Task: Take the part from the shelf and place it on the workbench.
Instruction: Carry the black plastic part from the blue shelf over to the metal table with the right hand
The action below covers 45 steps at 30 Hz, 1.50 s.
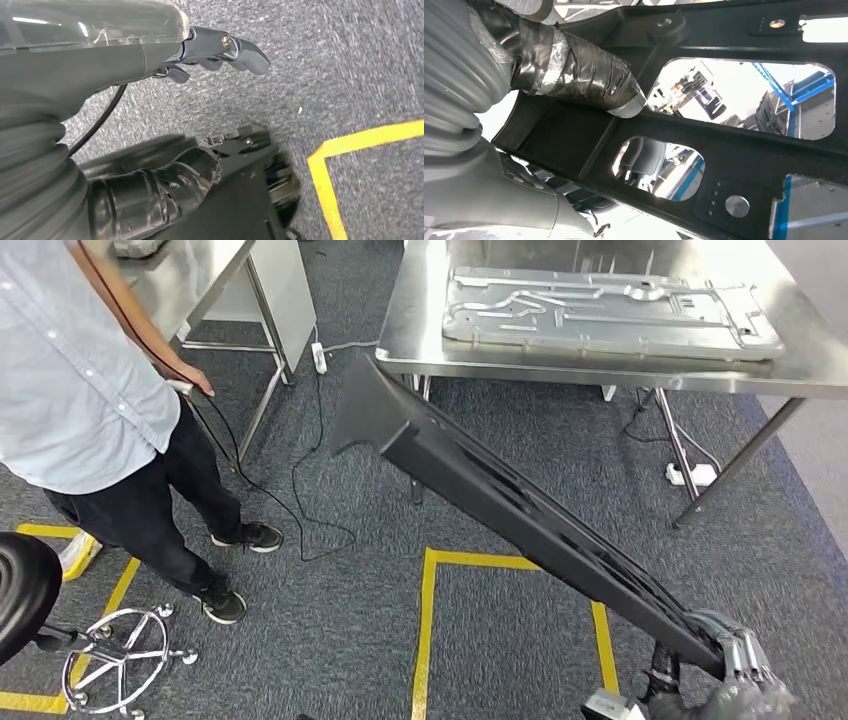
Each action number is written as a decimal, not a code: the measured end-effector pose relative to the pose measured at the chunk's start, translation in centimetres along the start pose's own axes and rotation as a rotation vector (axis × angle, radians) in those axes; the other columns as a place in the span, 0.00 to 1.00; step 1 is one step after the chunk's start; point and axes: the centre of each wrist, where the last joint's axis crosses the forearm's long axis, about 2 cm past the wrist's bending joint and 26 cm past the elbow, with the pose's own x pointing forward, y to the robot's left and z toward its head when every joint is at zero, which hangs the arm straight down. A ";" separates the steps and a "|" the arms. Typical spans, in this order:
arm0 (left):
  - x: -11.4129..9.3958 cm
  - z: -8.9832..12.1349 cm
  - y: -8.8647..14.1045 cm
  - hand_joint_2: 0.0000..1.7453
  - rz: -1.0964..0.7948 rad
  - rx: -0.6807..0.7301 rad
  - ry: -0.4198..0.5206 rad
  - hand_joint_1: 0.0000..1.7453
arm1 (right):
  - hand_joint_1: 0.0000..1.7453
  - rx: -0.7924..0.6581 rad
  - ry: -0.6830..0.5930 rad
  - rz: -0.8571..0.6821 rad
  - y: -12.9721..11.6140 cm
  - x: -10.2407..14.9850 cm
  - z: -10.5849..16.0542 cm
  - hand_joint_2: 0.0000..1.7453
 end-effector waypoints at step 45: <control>-0.1 0.0 0.3 1.00 0.009 -0.005 -0.001 0.00 | 1.00 -0.010 0.001 -0.049 0.6 0.2 -0.3 1.00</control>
